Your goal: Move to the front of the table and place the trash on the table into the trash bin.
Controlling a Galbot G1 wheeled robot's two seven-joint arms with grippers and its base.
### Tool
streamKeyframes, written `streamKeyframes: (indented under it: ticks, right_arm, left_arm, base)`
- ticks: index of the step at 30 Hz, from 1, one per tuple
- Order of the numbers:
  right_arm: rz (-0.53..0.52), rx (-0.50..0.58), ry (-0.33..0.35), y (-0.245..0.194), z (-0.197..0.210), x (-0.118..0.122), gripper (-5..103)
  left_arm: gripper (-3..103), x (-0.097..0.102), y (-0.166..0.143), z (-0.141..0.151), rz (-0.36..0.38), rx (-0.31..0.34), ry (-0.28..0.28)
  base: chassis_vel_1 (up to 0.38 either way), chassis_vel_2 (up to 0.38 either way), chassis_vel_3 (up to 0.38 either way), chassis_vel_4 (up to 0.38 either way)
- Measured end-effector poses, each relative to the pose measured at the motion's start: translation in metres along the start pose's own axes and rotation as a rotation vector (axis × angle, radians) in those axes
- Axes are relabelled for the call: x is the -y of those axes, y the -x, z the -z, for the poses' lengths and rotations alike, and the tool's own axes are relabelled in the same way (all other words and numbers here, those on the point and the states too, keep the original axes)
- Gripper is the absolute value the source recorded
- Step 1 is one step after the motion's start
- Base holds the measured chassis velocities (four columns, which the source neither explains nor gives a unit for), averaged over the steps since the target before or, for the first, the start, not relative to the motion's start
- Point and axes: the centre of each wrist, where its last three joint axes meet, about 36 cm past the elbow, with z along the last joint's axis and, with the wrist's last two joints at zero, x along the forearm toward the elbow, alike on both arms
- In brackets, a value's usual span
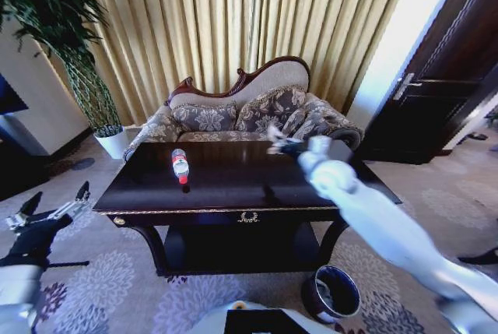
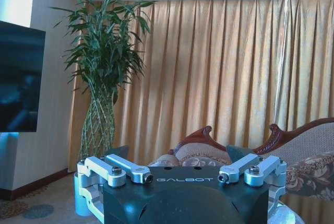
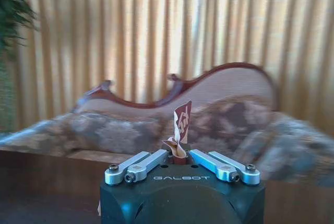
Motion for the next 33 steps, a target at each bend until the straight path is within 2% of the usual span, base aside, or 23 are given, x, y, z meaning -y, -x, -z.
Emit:
streamKeyframes:
  ticks: [4,11,14,18,26,33]
  right_arm:
    - [-0.075,0.008,-0.016,-0.033,0.002,0.021,0]
    - [-0.150,0.013,0.021,-0.076,-0.004,0.030,0]
    - [-0.160,0.019,0.053,-0.107,-0.010,0.020,0]
    - [-0.128,0.010,0.061,-0.136,-0.017,0.006,0]
    - [-0.131,0.026,0.082,-0.164,-0.027,-0.017,0]
    - [-0.153,0.040,0.096,-0.175,-0.032,-0.025,0]
  left_arm:
    - [100,0.000,0.002,0.002,-0.005,0.006,0.007]
    - [100,0.001,0.013,0.012,-0.063,-0.001,0.011]
    - [100,0.002,0.025,0.017,-0.099,-0.017,0.003]
    - [100,0.003,0.032,0.020,-0.125,-0.026,0.002]
    - [100,0.005,0.037,0.027,-0.157,-0.038,0.002]
    - [100,0.006,0.036,0.026,-0.163,-0.049,0.000]
  base:
    - [0.000,0.000,0.000,0.000]
    - [0.000,0.000,0.000,0.000]
    - [0.000,0.000,0.000,0.000]
    - [0.000,0.000,0.000,0.000]
    - [0.000,0.000,0.000,0.000]
    - [0.000,0.000,0.000,0.000]
